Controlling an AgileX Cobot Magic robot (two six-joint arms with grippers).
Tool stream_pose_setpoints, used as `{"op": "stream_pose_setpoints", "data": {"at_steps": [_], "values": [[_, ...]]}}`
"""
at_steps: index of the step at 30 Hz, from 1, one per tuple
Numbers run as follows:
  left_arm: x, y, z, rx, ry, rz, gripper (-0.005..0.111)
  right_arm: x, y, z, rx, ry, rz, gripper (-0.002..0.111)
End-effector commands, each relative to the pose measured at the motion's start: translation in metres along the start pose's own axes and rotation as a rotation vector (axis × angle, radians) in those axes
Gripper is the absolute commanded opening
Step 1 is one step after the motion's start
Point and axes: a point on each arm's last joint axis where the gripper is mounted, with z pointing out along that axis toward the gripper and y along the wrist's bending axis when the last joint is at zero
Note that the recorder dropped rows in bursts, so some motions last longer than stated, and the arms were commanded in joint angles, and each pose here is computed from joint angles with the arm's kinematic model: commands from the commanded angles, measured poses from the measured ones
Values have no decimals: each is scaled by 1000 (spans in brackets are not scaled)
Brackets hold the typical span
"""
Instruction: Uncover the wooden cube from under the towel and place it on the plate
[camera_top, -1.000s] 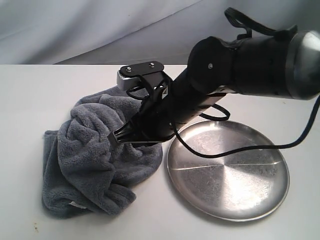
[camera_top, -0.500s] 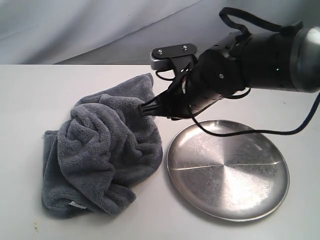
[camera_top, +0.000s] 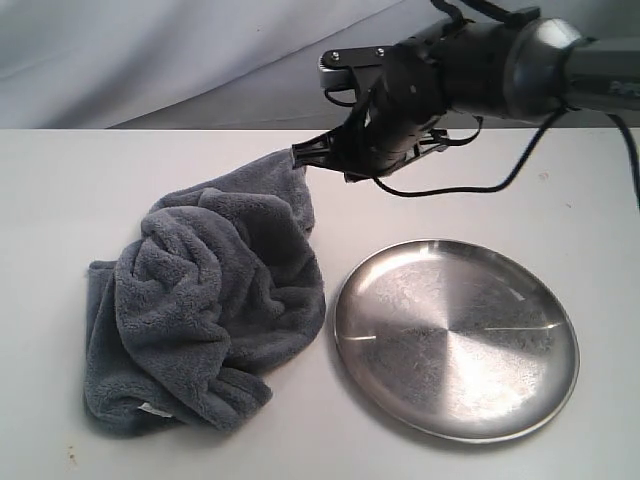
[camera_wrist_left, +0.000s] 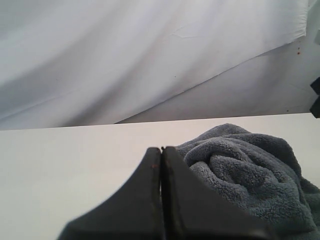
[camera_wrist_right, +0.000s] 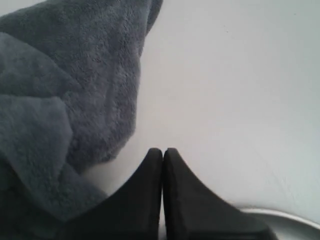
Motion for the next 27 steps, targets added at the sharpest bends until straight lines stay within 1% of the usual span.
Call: {"op": "stream_pose_setpoints", "data": {"at_steps": [1,4,6,10,13,19,23,27], "values": [[1,0,0,5,-3,-4,0,-20,16,10,-84,-6,19,0],[1,0,0,5,-3,-4,0,-31,27,13,-166,-23,40,0],[1,0,0,5,-3,-4,0,-33,38,15,-204,-24,25,0],[1,0,0,5,-3,-4,0,-36,66,9,-271,-30,-61,0],[1,0,0,5,-3,-4,0,-31,88,1,-308,-19,-143,0],[1,0,0,5,-3,-4,0,-8,127,-13,-404,101,-306,0],[1,0,0,5,-3,-4,0,16,145,-20,-422,244,-409,0],[1,0,0,5,-3,-4,0,38,167,-29,-444,330,-505,0]]}}
